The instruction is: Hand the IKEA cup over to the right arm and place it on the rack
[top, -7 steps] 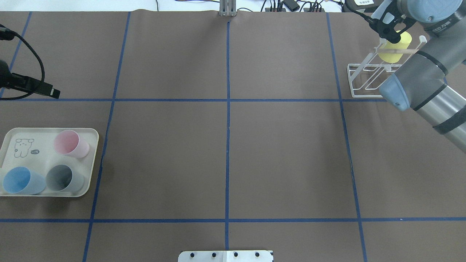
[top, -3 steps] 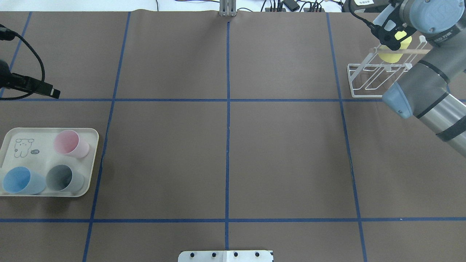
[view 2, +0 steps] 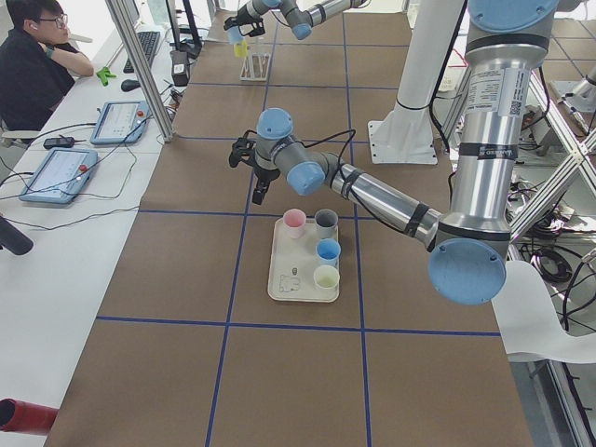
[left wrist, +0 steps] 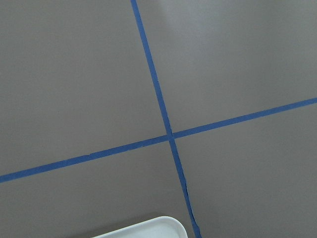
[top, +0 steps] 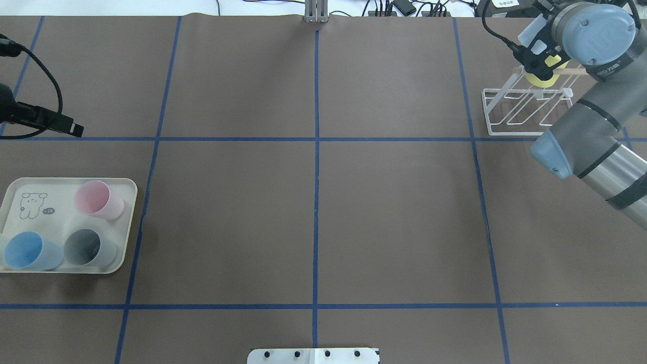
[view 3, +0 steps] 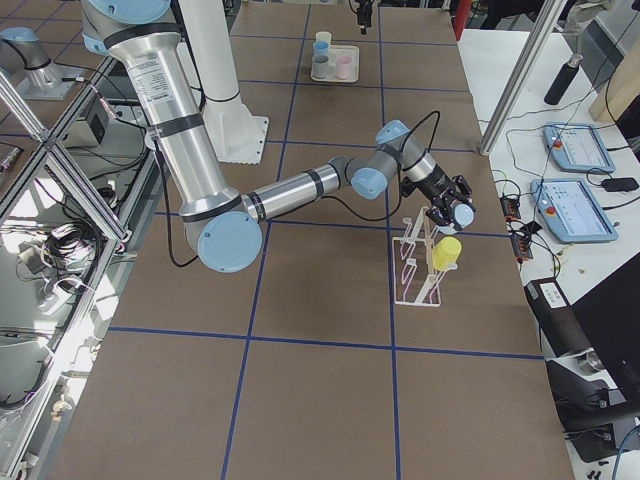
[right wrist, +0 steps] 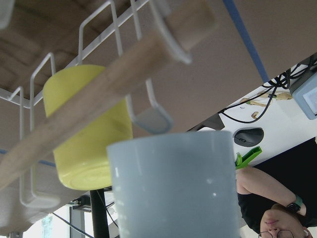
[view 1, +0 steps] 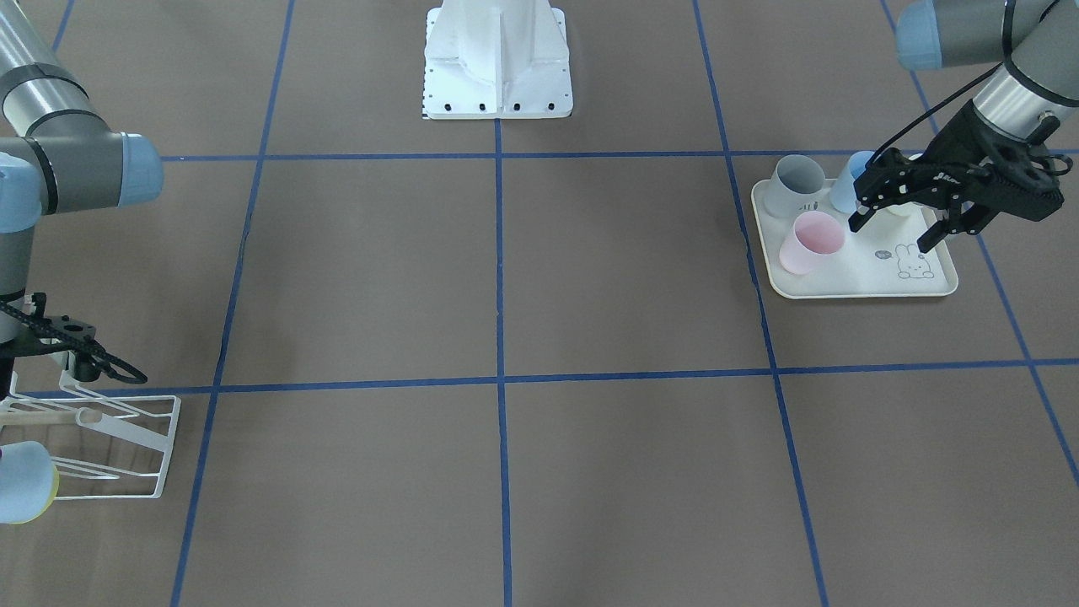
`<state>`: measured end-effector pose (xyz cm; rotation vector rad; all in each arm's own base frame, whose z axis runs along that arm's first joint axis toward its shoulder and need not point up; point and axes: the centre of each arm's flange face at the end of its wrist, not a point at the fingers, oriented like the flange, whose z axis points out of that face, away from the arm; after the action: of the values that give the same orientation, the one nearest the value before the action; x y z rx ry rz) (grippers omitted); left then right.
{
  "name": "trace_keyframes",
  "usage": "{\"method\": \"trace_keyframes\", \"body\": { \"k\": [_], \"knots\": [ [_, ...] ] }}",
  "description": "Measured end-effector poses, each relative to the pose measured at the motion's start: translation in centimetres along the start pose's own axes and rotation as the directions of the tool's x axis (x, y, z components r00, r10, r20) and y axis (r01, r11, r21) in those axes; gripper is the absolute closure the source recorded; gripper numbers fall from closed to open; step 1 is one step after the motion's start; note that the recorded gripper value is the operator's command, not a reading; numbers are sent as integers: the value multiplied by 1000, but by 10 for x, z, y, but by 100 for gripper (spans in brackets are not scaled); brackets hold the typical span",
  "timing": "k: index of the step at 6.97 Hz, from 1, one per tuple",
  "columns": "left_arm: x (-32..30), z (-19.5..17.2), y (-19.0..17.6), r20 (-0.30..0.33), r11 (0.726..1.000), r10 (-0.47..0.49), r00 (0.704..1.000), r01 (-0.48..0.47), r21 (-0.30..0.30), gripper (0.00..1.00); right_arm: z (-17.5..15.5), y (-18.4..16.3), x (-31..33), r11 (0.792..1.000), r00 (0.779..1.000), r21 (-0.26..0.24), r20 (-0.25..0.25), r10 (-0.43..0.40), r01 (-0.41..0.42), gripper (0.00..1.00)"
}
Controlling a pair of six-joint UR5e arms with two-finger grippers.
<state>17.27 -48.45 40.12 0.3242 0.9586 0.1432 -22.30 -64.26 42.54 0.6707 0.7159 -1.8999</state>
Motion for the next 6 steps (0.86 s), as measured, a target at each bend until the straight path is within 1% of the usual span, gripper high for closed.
{"method": "trace_keyframes", "body": {
  "k": [2,3,5,6],
  "knots": [
    [-2,2,0,2,1000,-2,1000,2,-3,0,0,-11,0,1000,1000,7,0,-11,11,65],
    [-2,2,0,2,1000,-3,1000,3,-3,0,1,-16,-3,1000,1000,6,3,-18,18,63],
    [-4,4,0,5,1000,-5,1000,5,-7,0,3,-29,-9,999,999,-3,13,-38,38,55],
    [-5,5,0,5,1000,-5,1000,5,-7,0,3,-32,-10,999,999,-3,14,-42,42,46]
  ]
}}
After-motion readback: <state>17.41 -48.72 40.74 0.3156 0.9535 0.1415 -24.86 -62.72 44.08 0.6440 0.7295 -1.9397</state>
